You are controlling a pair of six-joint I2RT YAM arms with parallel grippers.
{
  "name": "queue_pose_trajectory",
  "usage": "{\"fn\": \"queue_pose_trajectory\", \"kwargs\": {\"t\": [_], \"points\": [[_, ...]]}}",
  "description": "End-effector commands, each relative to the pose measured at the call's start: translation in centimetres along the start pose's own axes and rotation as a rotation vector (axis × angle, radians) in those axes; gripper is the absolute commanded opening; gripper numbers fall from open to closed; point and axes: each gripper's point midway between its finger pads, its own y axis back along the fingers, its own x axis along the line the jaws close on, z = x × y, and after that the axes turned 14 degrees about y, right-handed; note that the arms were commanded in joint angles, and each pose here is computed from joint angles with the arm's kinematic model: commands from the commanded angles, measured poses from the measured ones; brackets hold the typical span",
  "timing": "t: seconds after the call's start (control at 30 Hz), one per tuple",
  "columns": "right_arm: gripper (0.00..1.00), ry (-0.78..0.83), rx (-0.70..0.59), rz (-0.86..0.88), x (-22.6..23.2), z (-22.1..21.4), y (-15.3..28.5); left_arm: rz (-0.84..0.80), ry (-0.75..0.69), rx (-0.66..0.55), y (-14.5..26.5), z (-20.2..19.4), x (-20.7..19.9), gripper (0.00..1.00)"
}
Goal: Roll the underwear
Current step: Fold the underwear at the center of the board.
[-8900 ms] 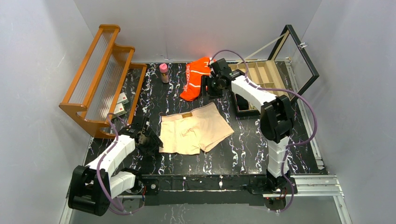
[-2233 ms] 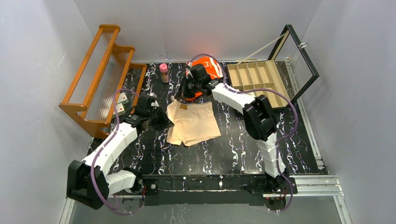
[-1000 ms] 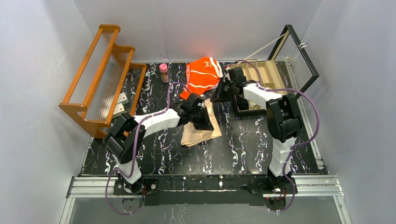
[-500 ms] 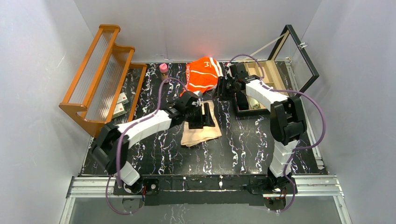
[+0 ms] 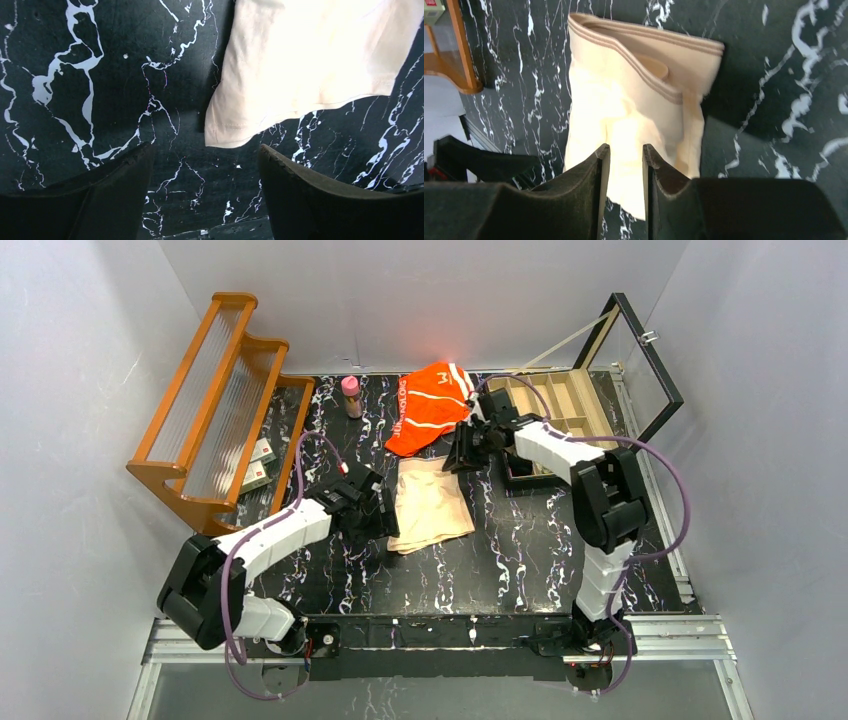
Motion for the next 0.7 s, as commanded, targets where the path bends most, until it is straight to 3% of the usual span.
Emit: {"fn": "queue_pose_trajectory", "kwargs": {"t": [0.0, 0.13, 0.27, 0.5, 0.6, 0.67], "points": [[0.37, 0.017, -0.046, -0.009, 0.2, 3.0, -1.7, 0.018, -0.010, 0.026, -0.7, -0.9, 1.0, 0.74], [0.35, 0.017, -0.049, -0.112, -2.4, 3.8, -3.7, -0.013, 0.003, 0.071, -1.8, -2.0, 0.8, 0.73], [0.34, 0.022, 0.003, -0.193, -5.1, 3.3, -5.5, -0.016, 0.035, 0.091, -3.2, -2.7, 1.1, 0.65], [0.41, 0.037, 0.079, -0.214, -6.6, 2.6, -6.9, 0.042, 0.062, 0.079, -4.8, -3.3, 3.0, 0.17], [0.44, 0.058, 0.070, -0.194, -5.7, 3.4, -5.9, 0.055, 0.045, 0.089, -4.7, -3.7, 3.7, 0.04], [0.48, 0.085, 0.038, -0.141, -3.9, 4.5, -4.4, 0.063, 0.032, 0.096, -4.2, -4.1, 4.3, 0.00]]}}
